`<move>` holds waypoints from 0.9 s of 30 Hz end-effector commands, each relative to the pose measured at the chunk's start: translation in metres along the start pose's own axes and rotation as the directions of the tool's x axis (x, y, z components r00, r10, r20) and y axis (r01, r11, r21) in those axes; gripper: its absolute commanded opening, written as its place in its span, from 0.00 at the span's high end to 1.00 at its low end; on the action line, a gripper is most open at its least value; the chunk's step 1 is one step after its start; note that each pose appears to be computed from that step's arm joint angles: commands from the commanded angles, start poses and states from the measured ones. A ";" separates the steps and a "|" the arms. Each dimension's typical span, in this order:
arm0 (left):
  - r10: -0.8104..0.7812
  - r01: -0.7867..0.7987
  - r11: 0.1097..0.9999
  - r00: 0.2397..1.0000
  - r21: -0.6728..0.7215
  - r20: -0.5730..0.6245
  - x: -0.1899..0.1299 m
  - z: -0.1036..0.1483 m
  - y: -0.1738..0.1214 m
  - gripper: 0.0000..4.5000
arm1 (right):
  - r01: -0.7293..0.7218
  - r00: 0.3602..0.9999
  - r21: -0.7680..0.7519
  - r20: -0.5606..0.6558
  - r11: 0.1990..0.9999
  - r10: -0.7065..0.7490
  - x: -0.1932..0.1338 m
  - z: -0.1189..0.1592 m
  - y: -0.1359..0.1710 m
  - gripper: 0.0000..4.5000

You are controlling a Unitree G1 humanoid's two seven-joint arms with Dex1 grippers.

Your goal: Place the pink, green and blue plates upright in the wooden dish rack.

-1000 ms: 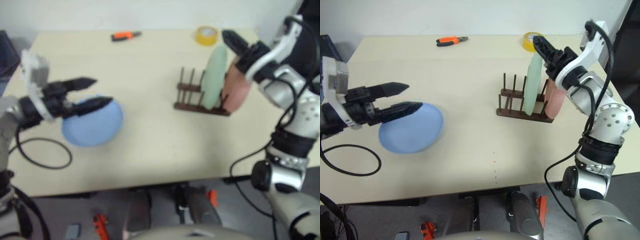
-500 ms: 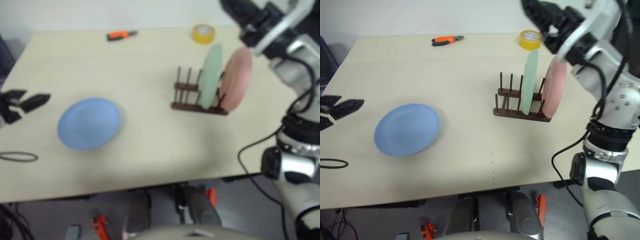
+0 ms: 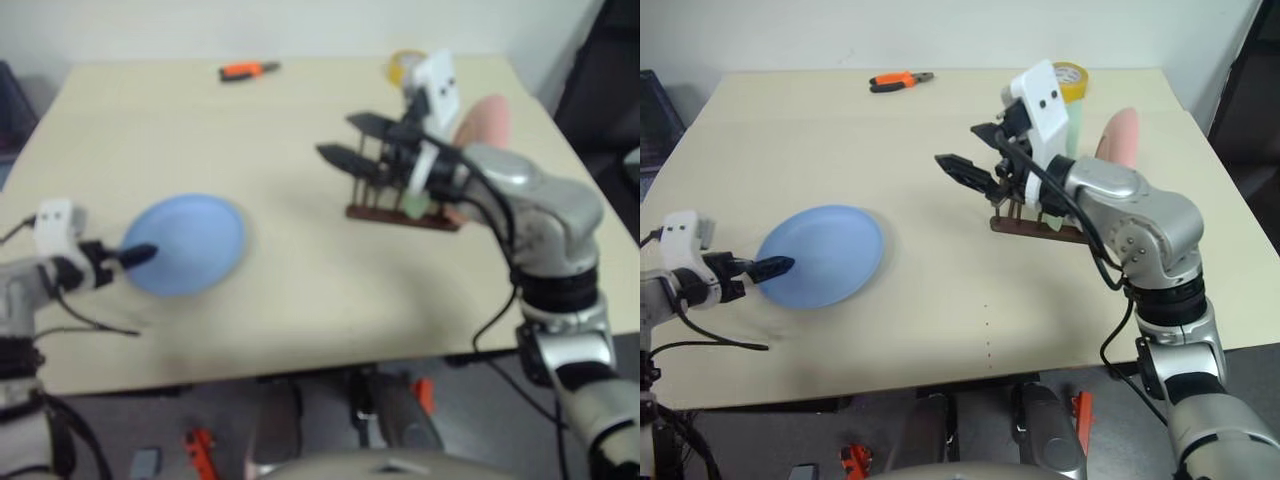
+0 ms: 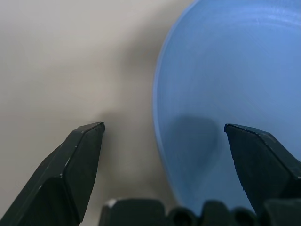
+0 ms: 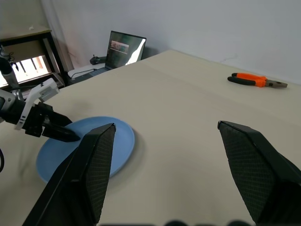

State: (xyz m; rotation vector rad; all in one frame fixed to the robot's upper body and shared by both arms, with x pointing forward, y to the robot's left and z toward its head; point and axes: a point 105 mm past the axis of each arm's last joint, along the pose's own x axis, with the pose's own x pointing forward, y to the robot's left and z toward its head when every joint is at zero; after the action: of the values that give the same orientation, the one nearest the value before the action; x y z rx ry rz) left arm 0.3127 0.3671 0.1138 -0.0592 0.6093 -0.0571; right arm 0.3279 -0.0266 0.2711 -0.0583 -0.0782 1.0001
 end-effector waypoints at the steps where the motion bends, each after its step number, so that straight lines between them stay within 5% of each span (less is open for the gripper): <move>1: 0.008 -0.009 1.000 1.000 -0.008 -0.029 0.007 -0.009 -0.004 0.00 | -0.017 0.997 -0.057 0.068 0.998 0.021 -0.002 0.019 0.006 0.16; 5: 0.006 -0.005 0.999 0.999 -0.033 0.035 0.003 0.005 -0.006 0.21 | -0.022 0.999 -0.083 0.043 0.996 0.026 0.001 0.014 0.008 0.16; 15: -0.063 0.087 0.991 0.973 -0.100 0.221 0.010 0.062 -0.056 0.99 | -0.089 0.994 -0.272 -0.086 0.958 0.068 0.012 -0.021 0.017 0.16; 19: -0.012 0.028 0.998 0.954 -0.049 0.300 -0.002 0.103 -0.070 0.99 | -0.199 0.978 -0.409 -0.139 0.890 0.155 0.024 -0.036 0.035 0.16; 22: 0.075 -0.136 0.979 0.933 0.151 0.351 -0.020 0.144 -0.079 0.99 | -0.334 0.942 -0.513 -0.201 0.791 0.268 0.039 -0.051 0.061 0.16; 27: 0.029 -0.166 0.933 0.920 0.320 0.392 -0.037 0.176 -0.109 0.99 | -0.407 0.913 -0.637 -0.262 0.654 0.313 0.068 -0.077 0.085 0.16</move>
State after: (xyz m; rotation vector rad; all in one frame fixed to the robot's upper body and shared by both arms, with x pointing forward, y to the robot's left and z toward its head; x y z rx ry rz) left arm 0.3823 0.2781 0.2727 0.2466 0.2347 -0.0245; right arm 0.3018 0.0666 0.1835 -0.7902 -0.2452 1.3309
